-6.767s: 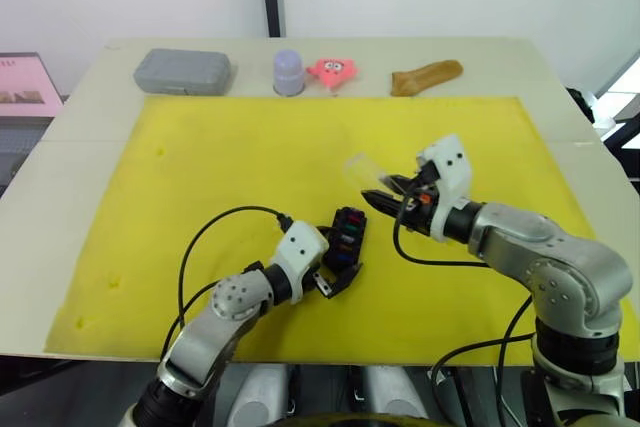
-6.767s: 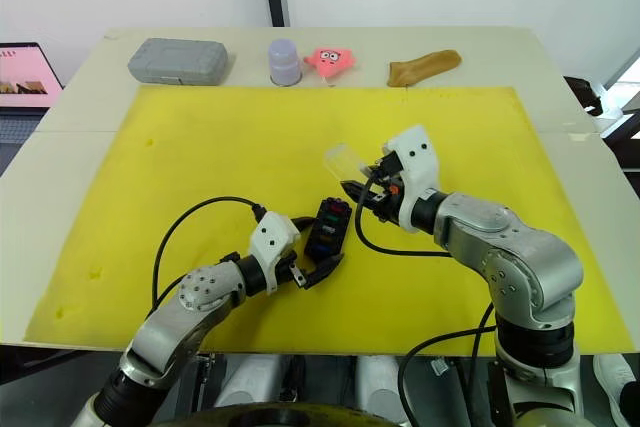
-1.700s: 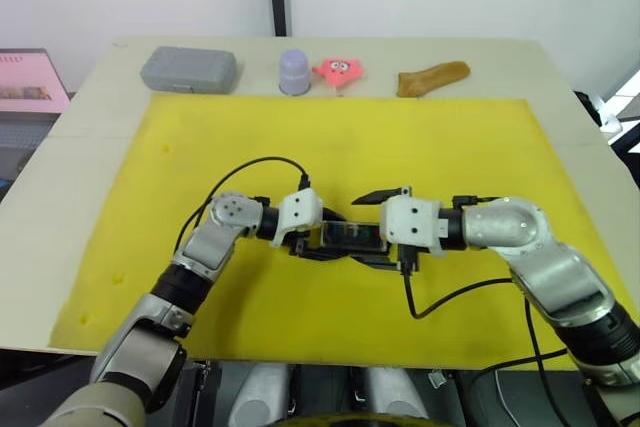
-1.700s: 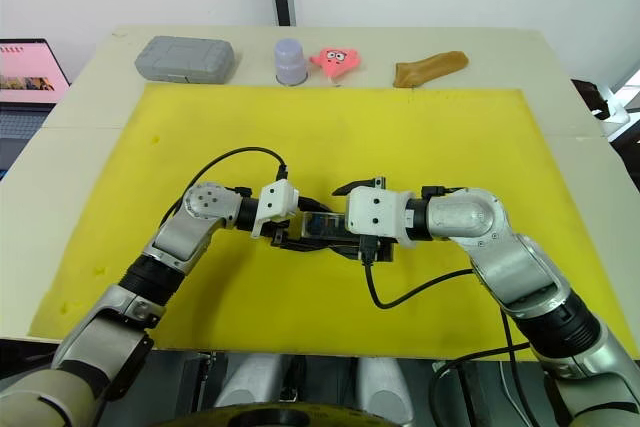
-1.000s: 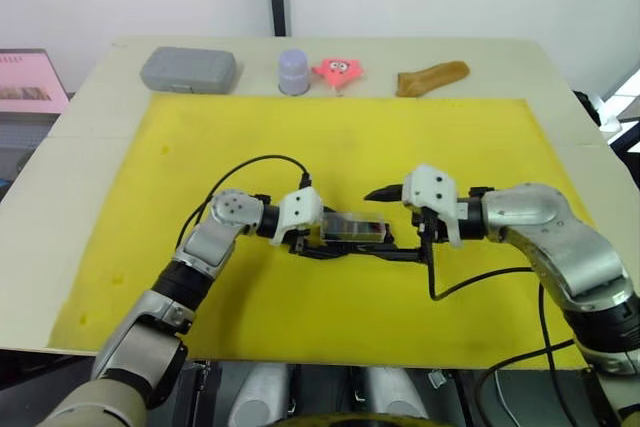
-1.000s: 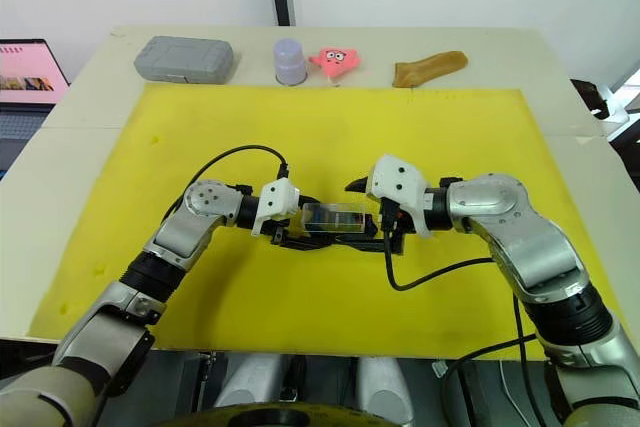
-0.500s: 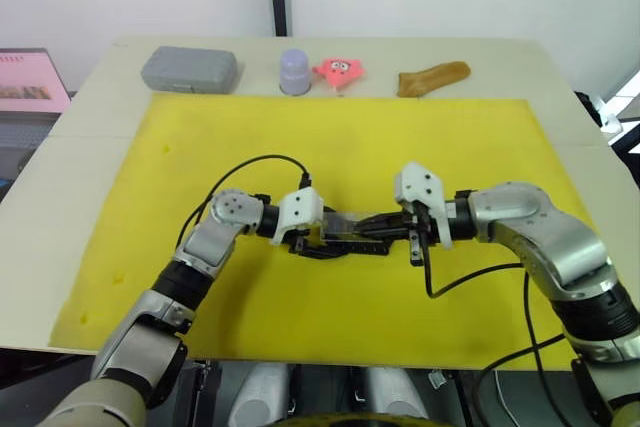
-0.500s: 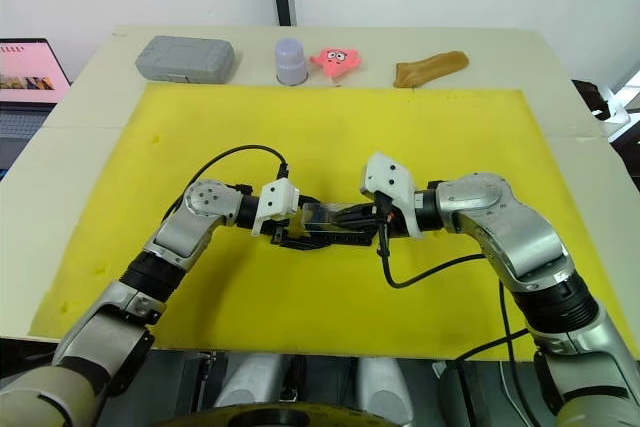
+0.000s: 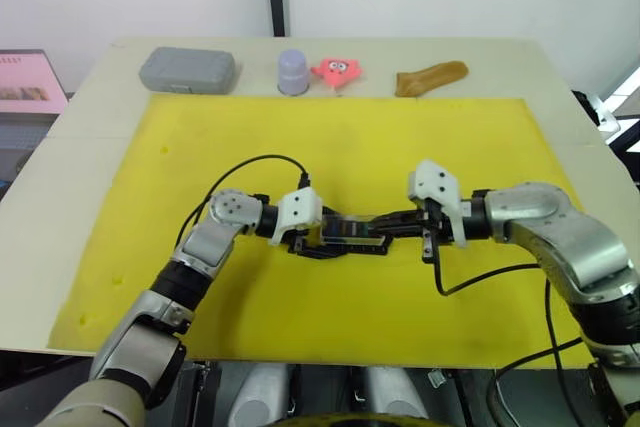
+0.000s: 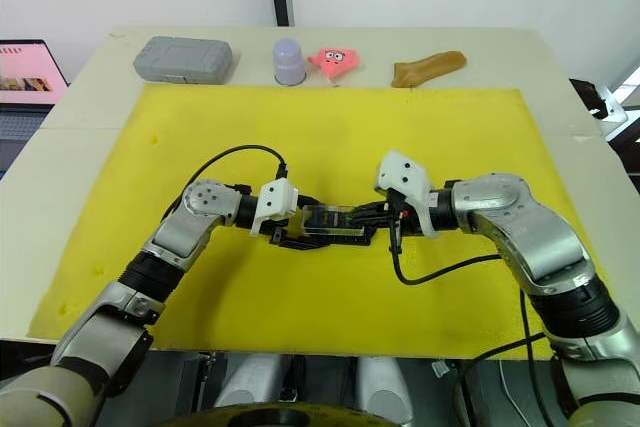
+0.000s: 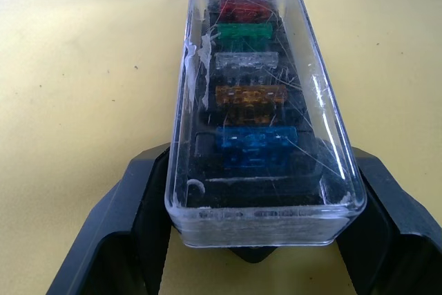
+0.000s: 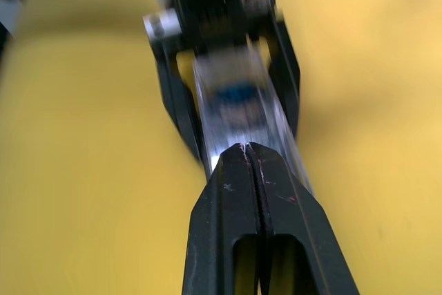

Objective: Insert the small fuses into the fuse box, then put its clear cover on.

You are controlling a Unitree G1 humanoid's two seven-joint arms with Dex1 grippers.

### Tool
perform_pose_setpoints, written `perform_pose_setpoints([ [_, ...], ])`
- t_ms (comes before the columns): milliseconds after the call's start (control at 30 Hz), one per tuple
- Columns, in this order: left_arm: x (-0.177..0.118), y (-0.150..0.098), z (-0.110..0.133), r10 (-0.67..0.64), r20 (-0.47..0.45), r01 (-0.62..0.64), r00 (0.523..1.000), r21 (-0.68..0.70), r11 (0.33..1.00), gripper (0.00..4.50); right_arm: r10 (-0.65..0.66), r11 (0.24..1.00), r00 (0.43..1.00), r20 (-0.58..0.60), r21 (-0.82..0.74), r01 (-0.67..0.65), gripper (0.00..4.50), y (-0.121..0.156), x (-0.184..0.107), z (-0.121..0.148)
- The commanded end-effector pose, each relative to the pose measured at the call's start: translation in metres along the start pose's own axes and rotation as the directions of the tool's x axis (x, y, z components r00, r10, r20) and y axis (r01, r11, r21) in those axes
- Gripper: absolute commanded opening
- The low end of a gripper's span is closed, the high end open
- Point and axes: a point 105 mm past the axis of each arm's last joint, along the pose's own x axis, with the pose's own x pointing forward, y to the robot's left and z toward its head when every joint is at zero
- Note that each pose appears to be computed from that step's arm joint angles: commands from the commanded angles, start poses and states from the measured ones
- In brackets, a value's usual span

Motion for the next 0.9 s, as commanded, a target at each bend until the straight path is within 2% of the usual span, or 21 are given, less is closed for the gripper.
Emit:
perform_pose_setpoints([
  [33, -0.004, 0.002, -0.003, 0.019, -0.022, -0.019, 1.000, -0.006, 1.000, 2.59, 0.003, 0.998, 0.999, 0.041, -0.064, 0.000, 0.92, 0.001, -0.009, 0.021],
  [267, -0.004, 0.000, -0.005, 0.013, -0.025, -0.013, 1.000, -0.006, 1.000, 2.59, 0.001, 0.979, 0.995, -0.098, -0.202, -0.021, 4.45, -0.006, -0.003, 0.000],
  [500, -0.003, 0.001, -0.003, 0.014, -0.022, -0.014, 1.000, -0.003, 1.000, 2.59, 0.015, 0.967, 0.987, -0.160, -0.248, -0.055, 4.45, -0.009, 0.011, -0.007],
  [633, -0.004, 0.002, -0.004, 0.015, -0.025, -0.015, 1.000, -0.003, 1.000, 2.59, 0.013, 0.966, 0.988, -0.151, -0.252, -0.051, 4.45, -0.012, 0.015, -0.006],
  [733, -0.005, 0.002, -0.004, 0.018, -0.024, -0.018, 1.000, -0.007, 1.000, 2.59, -0.003, 0.967, 0.989, -0.150, -0.251, -0.035, 3.58, -0.014, 0.016, -0.006],
  [867, -0.004, 0.001, -0.004, 0.020, -0.023, -0.020, 1.000, -0.010, 1.000, 2.59, 0.004, 0.969, 0.991, -0.132, -0.244, -0.036, 1.67, -0.012, 0.016, -0.004],
  [900, -0.004, 0.001, -0.004, 0.020, -0.024, -0.020, 1.000, -0.010, 1.000, 2.59, 0.007, 0.970, 0.992, -0.126, -0.241, -0.038, 1.69, -0.011, 0.015, -0.002],
])
